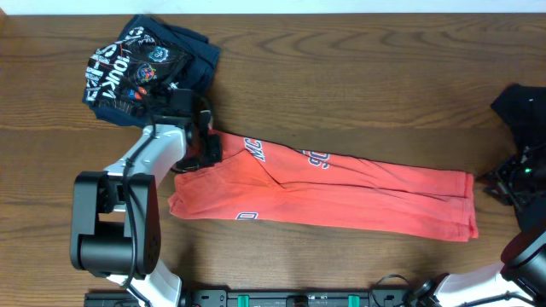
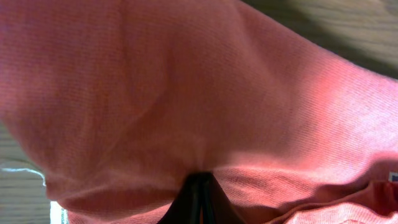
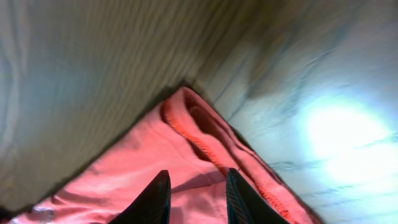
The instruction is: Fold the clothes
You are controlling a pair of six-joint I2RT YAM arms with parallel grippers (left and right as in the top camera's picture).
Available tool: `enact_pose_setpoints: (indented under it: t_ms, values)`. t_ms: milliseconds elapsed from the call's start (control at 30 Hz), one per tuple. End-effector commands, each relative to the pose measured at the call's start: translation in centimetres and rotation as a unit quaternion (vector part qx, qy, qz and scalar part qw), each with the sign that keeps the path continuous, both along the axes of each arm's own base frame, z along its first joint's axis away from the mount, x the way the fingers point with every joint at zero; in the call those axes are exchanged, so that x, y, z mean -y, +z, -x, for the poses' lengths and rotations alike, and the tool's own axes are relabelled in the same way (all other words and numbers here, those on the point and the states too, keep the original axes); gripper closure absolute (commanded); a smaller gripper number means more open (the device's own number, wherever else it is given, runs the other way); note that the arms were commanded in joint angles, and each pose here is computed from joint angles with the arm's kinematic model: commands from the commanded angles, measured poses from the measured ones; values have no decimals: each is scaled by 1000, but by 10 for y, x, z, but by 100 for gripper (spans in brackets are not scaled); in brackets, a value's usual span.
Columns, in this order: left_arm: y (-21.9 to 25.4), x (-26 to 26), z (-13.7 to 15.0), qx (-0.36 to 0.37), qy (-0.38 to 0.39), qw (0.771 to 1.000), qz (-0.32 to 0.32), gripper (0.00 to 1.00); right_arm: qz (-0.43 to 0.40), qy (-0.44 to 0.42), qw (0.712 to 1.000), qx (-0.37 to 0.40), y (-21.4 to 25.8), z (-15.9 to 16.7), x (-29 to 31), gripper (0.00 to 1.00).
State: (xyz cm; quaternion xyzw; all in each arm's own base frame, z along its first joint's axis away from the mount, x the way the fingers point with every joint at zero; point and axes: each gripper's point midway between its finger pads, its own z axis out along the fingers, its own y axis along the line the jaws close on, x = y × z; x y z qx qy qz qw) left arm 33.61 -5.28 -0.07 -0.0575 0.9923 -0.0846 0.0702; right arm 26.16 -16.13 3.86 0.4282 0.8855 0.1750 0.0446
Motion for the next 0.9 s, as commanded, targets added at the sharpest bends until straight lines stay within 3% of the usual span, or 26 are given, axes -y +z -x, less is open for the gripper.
enact_pose_setpoints:
  t_ms: [0, 200, 400, 567, 800, 833, 867]
  values:
    - [-30, -20, 21, -51, 13, 997, -52, 94, -21, 22, 999, -16, -9, 3, -29, 74]
    - [-30, -15, 23, -53, 5, 997, -53, 94, -29, 66, 996, -43, -27, 12, -62, 78]
    - [-30, -15, 24, -54, 5, 997, -53, 94, 58, -6, 993, -106, -54, 30, -35, 82]
    - [-30, -13, 19, -44, 5, 998, -48, 94, 103, -39, 993, -33, -71, 3, -19, 88]
    - [-22, 18, -8, 12, -12, 999, 41, 94, 132, -34, 988, 67, -67, -43, -18, 87]
    - [-20, 20, -12, 19, -14, 999, 46, 94, 128, -27, 988, 87, -63, -52, -20, 86]
    - [-19, 22, -16, 27, -15, 998, 52, 92, 115, -9, 986, 123, -56, -65, -26, 78]
